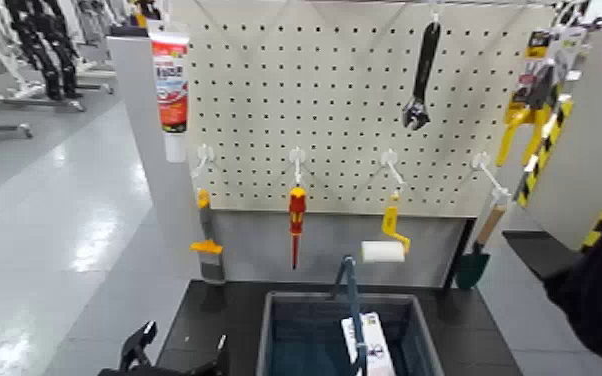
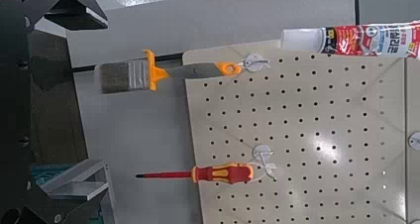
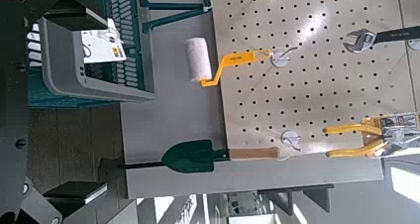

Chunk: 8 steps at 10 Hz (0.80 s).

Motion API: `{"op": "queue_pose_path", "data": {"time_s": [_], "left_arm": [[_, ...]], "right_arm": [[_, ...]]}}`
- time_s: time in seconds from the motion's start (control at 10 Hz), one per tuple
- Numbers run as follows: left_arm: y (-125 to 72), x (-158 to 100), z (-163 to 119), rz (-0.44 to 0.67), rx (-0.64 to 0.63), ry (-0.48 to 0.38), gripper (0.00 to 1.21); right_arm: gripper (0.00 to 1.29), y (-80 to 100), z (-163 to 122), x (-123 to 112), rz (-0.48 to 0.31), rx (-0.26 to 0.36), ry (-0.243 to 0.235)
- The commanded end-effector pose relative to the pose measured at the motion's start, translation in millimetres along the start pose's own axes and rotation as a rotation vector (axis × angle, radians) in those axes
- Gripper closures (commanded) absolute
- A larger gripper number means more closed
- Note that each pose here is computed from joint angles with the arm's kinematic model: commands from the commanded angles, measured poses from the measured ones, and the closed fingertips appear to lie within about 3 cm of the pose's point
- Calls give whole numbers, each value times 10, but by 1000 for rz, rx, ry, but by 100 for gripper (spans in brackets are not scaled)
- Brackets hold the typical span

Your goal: Put the red glue tube into the crate.

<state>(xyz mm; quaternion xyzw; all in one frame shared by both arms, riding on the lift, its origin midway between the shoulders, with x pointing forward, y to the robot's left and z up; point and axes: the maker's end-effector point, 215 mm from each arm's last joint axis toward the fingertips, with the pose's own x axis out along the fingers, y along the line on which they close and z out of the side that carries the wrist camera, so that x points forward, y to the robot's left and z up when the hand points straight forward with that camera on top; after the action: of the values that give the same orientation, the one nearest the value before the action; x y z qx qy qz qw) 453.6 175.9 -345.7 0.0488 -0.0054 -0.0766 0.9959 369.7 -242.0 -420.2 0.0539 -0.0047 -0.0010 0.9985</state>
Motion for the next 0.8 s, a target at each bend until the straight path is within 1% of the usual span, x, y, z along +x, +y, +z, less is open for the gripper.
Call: {"op": "queue_pose_path", "data": {"time_s": [0.1,0.2,0.4,0.5,0.8], "left_arm": [[-3,2,5,-1,0,1,14],[4,2,-4,-2,2,4,9],[-10,21,8,-6,3,3,8],[-20,21,-6,-6,0,7,5],[-3,58,4,-6,1,7,5]], "right_arm": [[15,15,-9,1,-1,4,2],[14,16,-6,3,-1,5,2],[11,12,-10,3,-2,5,4],[11,5,1,10,-3,4,1],[8,-13,-10,1,-16,5,2]]}}
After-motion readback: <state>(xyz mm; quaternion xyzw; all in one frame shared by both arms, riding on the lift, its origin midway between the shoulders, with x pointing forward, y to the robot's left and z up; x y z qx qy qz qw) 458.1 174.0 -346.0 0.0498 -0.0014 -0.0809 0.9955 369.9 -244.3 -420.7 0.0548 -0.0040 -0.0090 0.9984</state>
